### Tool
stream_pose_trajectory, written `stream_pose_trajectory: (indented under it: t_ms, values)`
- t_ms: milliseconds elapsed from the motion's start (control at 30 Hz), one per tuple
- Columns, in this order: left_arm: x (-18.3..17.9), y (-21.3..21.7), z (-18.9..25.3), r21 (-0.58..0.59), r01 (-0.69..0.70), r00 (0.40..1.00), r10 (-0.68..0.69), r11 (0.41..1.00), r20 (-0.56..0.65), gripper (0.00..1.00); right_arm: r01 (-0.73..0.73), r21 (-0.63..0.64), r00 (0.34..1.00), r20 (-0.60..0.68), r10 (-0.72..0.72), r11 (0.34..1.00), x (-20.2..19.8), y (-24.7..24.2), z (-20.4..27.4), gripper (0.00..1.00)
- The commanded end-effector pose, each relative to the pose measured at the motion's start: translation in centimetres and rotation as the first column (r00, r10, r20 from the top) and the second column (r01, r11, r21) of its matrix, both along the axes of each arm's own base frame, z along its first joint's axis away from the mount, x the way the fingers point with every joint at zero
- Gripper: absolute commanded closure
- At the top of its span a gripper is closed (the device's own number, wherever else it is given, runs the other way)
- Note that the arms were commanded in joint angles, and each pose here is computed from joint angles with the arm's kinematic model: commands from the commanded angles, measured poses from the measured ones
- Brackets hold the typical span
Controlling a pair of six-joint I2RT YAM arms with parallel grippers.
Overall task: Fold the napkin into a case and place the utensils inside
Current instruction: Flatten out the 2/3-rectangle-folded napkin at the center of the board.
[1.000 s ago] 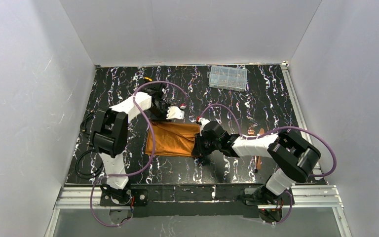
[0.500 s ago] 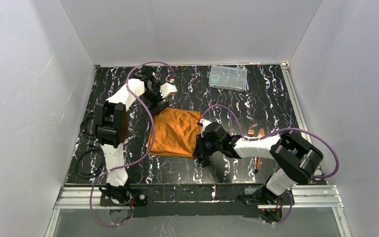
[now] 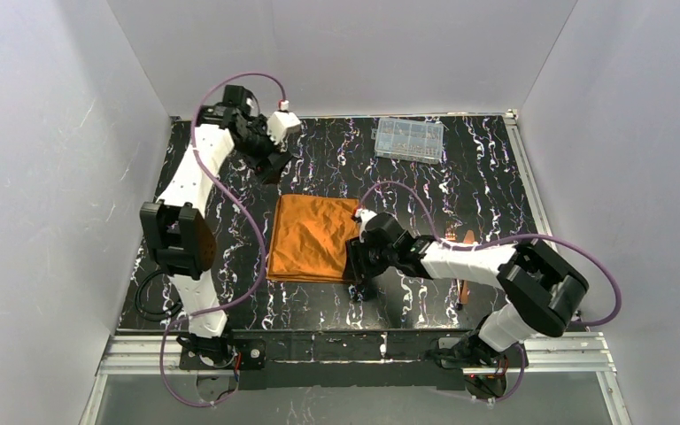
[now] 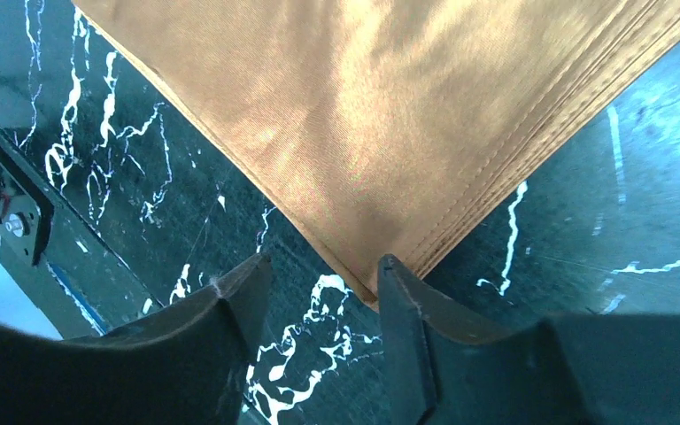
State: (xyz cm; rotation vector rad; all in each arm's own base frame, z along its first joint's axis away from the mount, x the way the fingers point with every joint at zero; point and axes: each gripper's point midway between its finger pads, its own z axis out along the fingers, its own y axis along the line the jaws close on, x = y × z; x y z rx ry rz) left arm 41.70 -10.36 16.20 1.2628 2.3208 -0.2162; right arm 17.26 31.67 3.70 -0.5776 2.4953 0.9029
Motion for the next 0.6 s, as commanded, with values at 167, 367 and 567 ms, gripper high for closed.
stream_pose_trajectory:
  t_ms: [167, 367, 567]
  values:
    - [-16.8, -0.1, -6.3, -0.084, 0.396, 0.819, -0.393, 0.915, -0.419, 0.02, -0.029, -0.006, 0.994, 0.108, 0.029, 1.0, 3.0, -0.3, 6.4, 0.42]
    - [-17.7, -1.4, -7.8, -0.129, 0.326, 0.86, -0.351, 0.936, -0.37, 0.02, 0.002, -0.041, 0.989, 0.15, 0.004, 0.999, 7.2, -0.1, 6.6, 0.48]
    - [-18.4, -1.9, -9.7, -0.125, 0.319, 0.867, -0.342, 0.94, -0.362, 0.02, 0.036, -0.016, 0.987, 0.156, -0.033, 0.999, 14.3, 0.2, 7.9, 0.48]
